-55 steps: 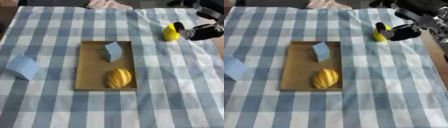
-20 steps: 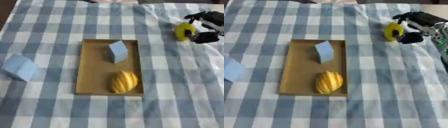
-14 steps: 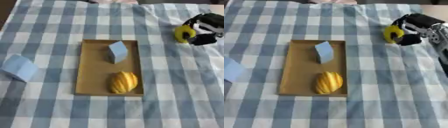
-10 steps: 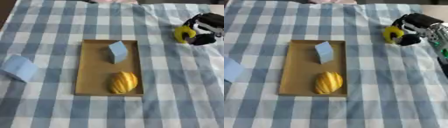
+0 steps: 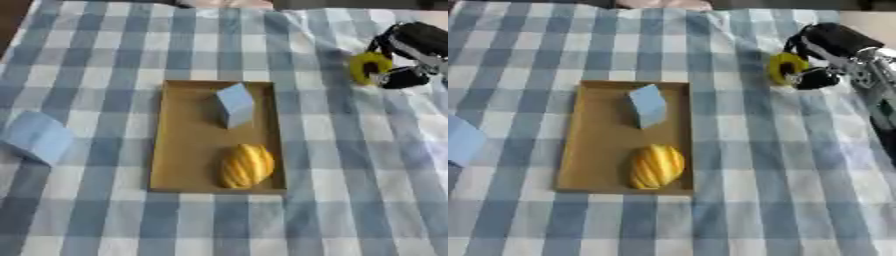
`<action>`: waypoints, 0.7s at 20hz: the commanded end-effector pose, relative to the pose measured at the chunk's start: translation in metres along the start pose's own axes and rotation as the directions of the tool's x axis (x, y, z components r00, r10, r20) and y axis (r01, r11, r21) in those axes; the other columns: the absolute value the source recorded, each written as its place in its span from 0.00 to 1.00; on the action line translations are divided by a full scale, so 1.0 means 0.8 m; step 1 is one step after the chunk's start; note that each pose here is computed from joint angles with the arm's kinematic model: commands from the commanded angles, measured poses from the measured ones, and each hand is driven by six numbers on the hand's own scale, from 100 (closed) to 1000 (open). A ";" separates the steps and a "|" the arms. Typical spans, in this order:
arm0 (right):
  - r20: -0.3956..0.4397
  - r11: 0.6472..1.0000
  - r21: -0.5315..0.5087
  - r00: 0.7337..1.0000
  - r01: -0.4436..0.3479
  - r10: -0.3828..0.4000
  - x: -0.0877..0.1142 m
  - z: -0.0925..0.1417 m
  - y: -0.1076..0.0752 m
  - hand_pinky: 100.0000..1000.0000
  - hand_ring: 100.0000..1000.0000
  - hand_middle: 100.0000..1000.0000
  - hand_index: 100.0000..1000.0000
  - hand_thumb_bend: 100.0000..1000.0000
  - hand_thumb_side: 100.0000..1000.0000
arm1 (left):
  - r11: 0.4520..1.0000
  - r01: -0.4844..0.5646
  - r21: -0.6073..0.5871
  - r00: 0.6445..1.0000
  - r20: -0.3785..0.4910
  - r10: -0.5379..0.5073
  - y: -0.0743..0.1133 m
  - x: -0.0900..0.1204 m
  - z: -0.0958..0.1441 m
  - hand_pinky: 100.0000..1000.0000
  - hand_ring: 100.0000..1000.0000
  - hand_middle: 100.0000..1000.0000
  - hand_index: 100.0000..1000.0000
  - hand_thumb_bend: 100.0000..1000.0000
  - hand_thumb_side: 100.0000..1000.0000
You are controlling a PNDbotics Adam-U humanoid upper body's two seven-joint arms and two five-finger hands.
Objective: Pick up objects on the table and place them in the box.
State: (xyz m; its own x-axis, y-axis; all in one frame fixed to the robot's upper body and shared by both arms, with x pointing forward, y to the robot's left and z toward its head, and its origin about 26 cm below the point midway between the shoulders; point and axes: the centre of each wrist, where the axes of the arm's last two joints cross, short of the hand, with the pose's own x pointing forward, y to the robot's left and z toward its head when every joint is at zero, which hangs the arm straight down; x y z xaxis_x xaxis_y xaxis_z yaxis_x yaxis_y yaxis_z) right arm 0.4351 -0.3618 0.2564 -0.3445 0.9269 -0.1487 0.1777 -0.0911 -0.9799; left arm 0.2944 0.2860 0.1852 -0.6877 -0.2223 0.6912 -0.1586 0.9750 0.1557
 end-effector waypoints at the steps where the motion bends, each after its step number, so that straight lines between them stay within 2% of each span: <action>1: 0.047 0.996 -0.093 0.999 -0.008 0.012 0.004 0.008 -0.042 0.73 0.52 0.27 0.56 0.00 0.10 | 1.000 0.007 -0.008 1.000 0.030 -0.007 0.004 0.009 -0.005 0.84 0.73 0.70 0.77 0.00 0.71; 4: 0.139 0.985 -0.172 0.990 0.004 0.020 0.029 0.016 -0.074 0.72 0.51 0.27 0.56 0.00 0.07 | 1.000 0.008 -0.007 1.000 0.030 -0.008 0.004 0.009 -0.005 0.84 0.73 0.70 0.77 0.00 0.70; 7: 0.261 0.971 -0.238 0.964 0.005 0.059 0.066 0.028 -0.107 0.72 0.51 0.27 0.57 0.00 0.06 | 1.000 0.008 -0.011 0.999 0.031 -0.008 0.004 0.009 -0.005 0.84 0.73 0.70 0.77 0.00 0.70; 10: 0.396 0.964 -0.267 0.913 0.010 0.101 0.111 0.038 -0.131 0.72 0.51 0.27 0.57 0.00 0.06 | 1.000 0.005 -0.016 0.999 0.032 -0.004 0.004 0.009 -0.005 0.84 0.73 0.70 0.77 0.00 0.69; 14: 0.556 0.964 -0.263 0.823 0.041 0.117 0.171 0.045 -0.150 0.72 0.50 0.26 0.57 0.00 0.04 | 1.000 -0.001 -0.018 0.999 0.033 0.002 0.003 0.009 -0.006 0.84 0.74 0.70 0.77 0.00 0.69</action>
State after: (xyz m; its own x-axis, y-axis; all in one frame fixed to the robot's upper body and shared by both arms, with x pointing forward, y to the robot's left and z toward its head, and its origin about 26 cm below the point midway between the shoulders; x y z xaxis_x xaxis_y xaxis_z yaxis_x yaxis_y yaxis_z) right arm 0.3463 -0.2461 0.3379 -0.7551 0.5925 -0.2806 0.3787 0.0448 -0.9245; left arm 0.2944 0.2860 0.1852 -0.6897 -0.2147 0.6915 -0.1498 0.9767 0.1538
